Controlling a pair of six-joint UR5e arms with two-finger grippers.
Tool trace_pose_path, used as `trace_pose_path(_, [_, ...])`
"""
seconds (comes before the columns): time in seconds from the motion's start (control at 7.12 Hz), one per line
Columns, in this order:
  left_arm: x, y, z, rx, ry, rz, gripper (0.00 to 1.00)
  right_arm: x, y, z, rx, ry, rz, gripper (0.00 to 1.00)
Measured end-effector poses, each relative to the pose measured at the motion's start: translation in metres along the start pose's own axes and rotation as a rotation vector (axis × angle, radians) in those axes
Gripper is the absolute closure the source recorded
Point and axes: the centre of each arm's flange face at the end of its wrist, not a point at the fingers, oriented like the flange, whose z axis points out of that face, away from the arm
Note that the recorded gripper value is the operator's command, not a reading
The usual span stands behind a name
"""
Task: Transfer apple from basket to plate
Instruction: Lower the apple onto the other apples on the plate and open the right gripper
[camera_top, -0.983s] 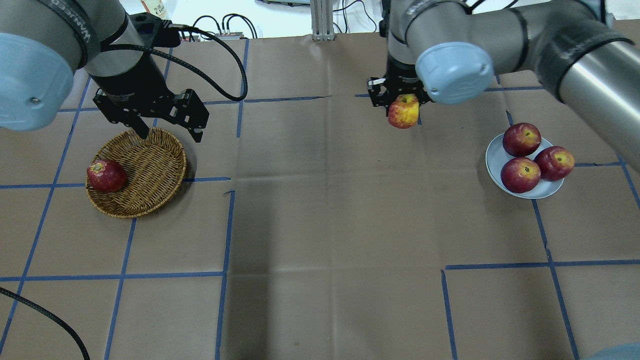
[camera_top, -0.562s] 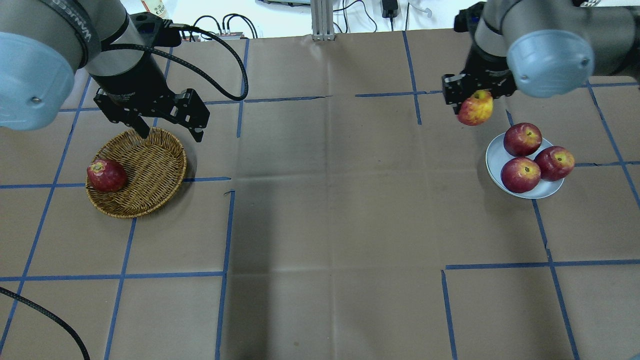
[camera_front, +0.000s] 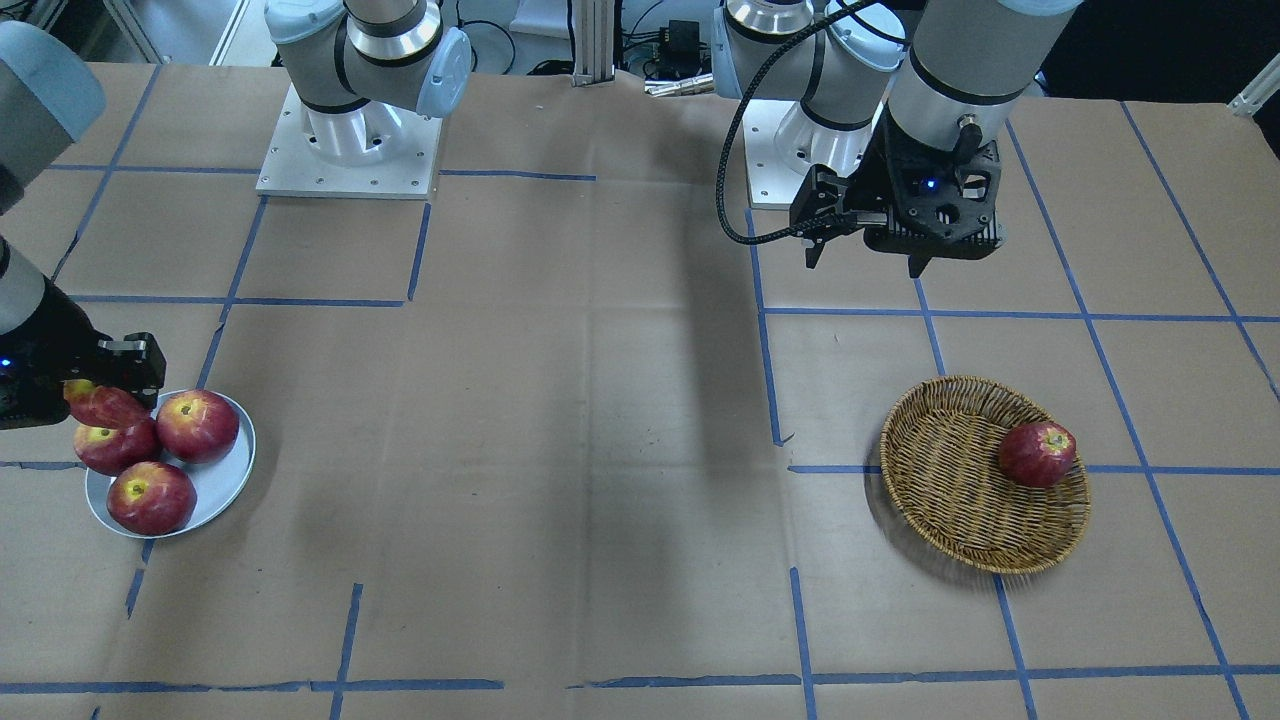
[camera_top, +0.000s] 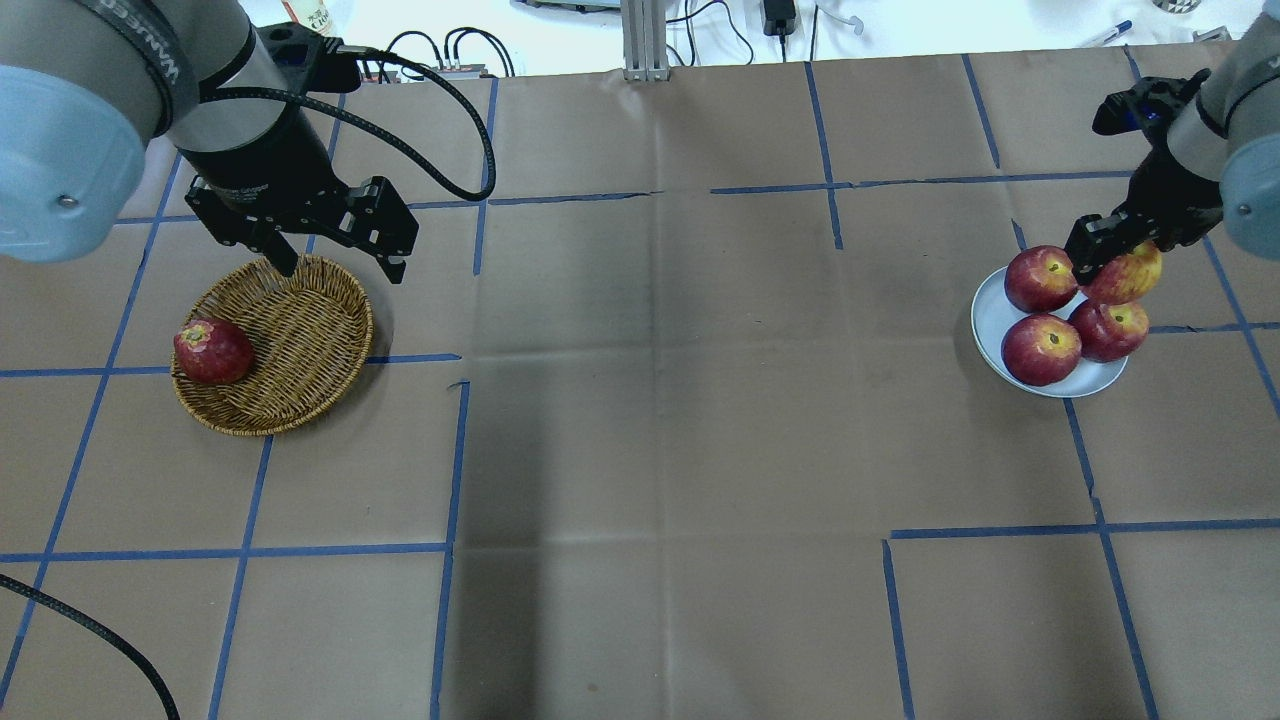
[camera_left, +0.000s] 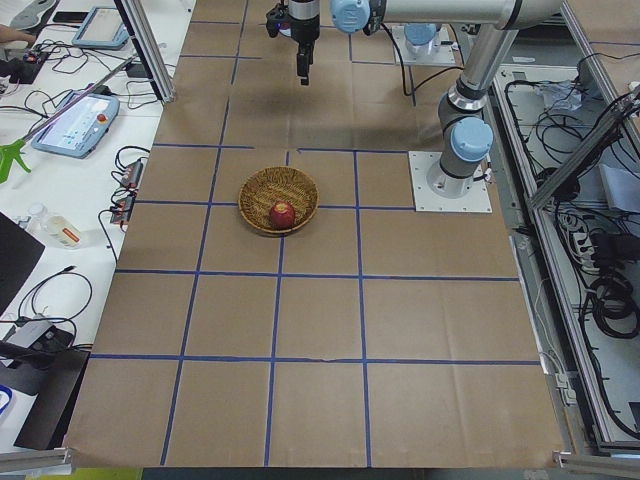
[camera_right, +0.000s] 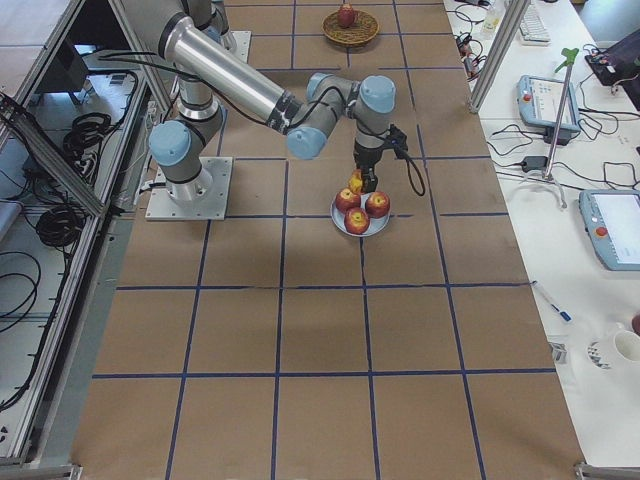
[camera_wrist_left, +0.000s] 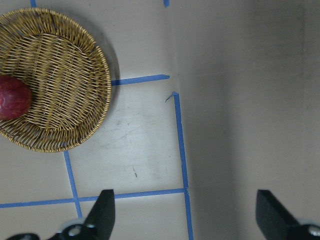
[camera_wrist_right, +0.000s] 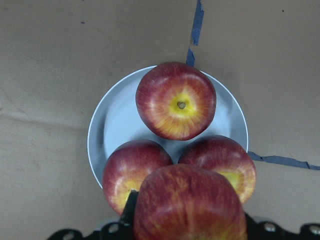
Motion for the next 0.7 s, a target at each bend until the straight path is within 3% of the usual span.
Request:
trace_pose_path(0.42, [0.0, 0.0, -0.001, 0.001, 0.0, 0.0, 0.01, 0.008, 0.003, 0.035, 0.01, -0.015, -0.01, 0.61])
trace_pose_path(0.56, [0.0, 0.0, -0.001, 0.001, 0.0, 0.0, 0.01, 0.007, 0.003, 0.036, 0.01, -0.017, -0.01, 0.55])
trace_pose_path(0.7, [0.0, -0.001, -0.001, 0.001, 0.0, -0.001, 0.01, 0.006, 0.003, 0.038, 0.007, -0.02, -0.009, 0.03])
